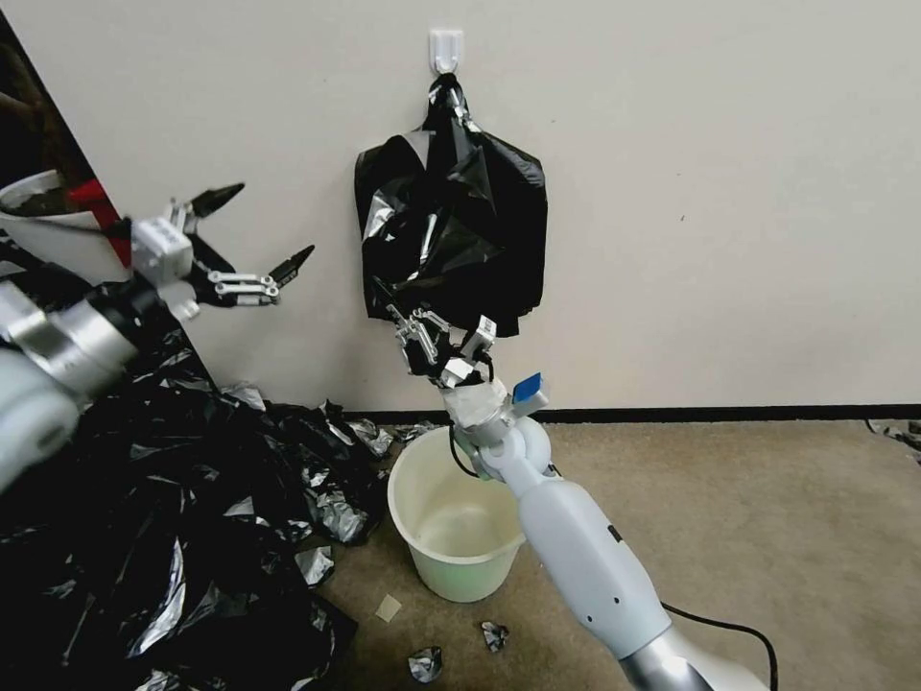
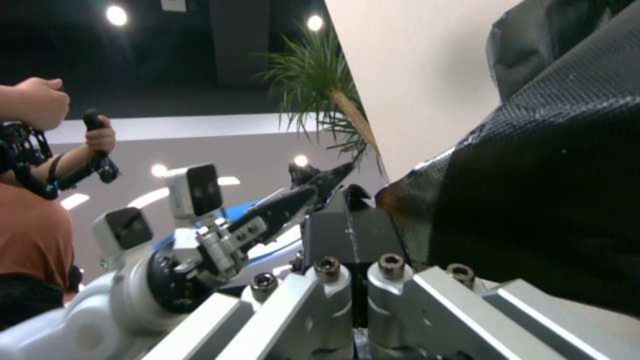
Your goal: Place a trash bag onto the trash bin.
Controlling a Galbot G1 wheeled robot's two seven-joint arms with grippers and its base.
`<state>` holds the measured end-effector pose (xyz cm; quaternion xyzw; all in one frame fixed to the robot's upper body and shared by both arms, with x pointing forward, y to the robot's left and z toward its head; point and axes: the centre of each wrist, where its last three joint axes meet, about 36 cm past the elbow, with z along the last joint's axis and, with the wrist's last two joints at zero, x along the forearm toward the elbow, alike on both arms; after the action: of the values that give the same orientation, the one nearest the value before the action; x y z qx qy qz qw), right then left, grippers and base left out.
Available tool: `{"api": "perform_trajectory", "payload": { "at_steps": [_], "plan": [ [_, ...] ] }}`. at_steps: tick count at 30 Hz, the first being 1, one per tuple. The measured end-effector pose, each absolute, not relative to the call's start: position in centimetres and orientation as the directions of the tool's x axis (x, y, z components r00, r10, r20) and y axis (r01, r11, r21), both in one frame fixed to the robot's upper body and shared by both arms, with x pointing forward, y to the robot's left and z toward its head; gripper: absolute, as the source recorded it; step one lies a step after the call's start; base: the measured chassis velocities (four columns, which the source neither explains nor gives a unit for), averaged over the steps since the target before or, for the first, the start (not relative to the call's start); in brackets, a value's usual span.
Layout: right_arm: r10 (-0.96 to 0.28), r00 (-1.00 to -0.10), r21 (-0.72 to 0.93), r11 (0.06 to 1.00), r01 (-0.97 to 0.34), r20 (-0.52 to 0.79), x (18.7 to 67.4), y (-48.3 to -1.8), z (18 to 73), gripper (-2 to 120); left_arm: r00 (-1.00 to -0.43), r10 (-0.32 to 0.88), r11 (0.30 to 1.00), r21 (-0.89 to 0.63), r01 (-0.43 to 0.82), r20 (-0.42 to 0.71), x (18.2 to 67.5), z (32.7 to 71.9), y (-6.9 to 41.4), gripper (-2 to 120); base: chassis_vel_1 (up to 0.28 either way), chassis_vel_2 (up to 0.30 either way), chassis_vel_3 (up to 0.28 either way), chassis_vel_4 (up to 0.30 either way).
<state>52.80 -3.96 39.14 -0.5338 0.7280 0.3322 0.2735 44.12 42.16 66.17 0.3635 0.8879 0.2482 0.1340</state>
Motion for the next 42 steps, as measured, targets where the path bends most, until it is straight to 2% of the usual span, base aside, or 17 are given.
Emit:
{"api": "perform_trajectory", "payload": {
  "at_steps": [2,5,7,14,16,18,19,22,32,36,37,42],
  "plan": [
    [-0.598,-0.283,0.194,0.211,-0.958,-0.750,52.9,-3.6,38.9,0,-0.686,0.727,0.583,0.560,0.589,-0.036,45.7,67.2,43.0,100,0.000,0.000,0.000,0.000],
    [-0.598,-0.283,0.195,0.209,-0.958,-0.750,52.9,-3.1,38.8,0,-0.679,0.734,0.580,0.547,0.603,-0.029,47.0,66.9,43.2,100,0.000,0.000,0.000,0.000],
    [-0.601,-0.286,0.197,0.210,-0.958,-0.746,53.0,-2.9,38.6,0,-0.659,0.752,0.578,0.514,0.634,-0.032,49.1,65.5,42.4,100,0.000,0.000,0.000,0.000],
    [-0.600,-0.297,0.201,0.224,-0.954,-0.743,53.8,-3.0,38.5,0,-0.593,0.802,0.541,0.499,0.678,-0.064,53.2,65.6,40.0,100,0.000,0.000,0.000,0.000],
    [-0.598,-0.297,0.201,0.224,-0.954,-0.744,53.9,-2.8,38.6,0,-0.571,0.819,0.519,0.499,0.694,-0.056,53.9,65.9,39.7,100,0.000,0.000,0.000,0.000],
    [-0.599,-0.298,0.198,0.228,-0.953,-0.743,54.1,-2.8,38.6,0,-0.537,0.843,0.459,0.524,0.717,-0.003,54.6,66.7,39.5,100,0.000,0.000,0.000,0.000],
    [-0.599,-0.298,0.198,0.228,-0.953,-0.743,54.1,-2.8,38.6,0,-0.537,0.843,0.459,0.524,0.717,-0.003,54.6,66.7,39.5,100,0.000,0.000,0.000,0.000],
    [-0.601,-0.300,0.197,0.233,-0.952,-0.741,54.1,-2.9,38.6,0,-0.532,0.845,0.399,0.593,0.699,0.058,55.8,67.6,39.0,100,0.000,0.000,0.000,0.000],
    [-0.604,-0.300,0.190,0.241,-0.952,-0.738,53.8,-3.0,38.5,0,-0.554,0.824,0.356,0.653,0.668,0.118,57.5,68.1,36.9,99,0.000,0.000,0.000,0.000],
    [-0.599,-0.295,0.183,0.243,-0.953,-0.744,53.7,-3.1,38.8,0,-0.566,0.815,0.355,0.662,0.661,0.128,57.9,68.2,36.8,82,0.000,0.000,0.000,0.000],
    [-0.599,-0.295,0.183,0.243,-0.953,-0.744,53.7,-3.1,38.8,0,-0.566,0.815,0.355,0.662,0.661,0.128,57.9,68.2,36.8,82,0.000,0.000,0.000,0.000],
    [-0.594,-0.302,0.184,0.252,-0.950,-0.746,53.8,-3.3,39.0,0,-0.577,0.809,0.376,0.655,0.655,0.112,57.8,67.8,36.6,59,0.000,0.000,0.000,0.000]
  ]
}}
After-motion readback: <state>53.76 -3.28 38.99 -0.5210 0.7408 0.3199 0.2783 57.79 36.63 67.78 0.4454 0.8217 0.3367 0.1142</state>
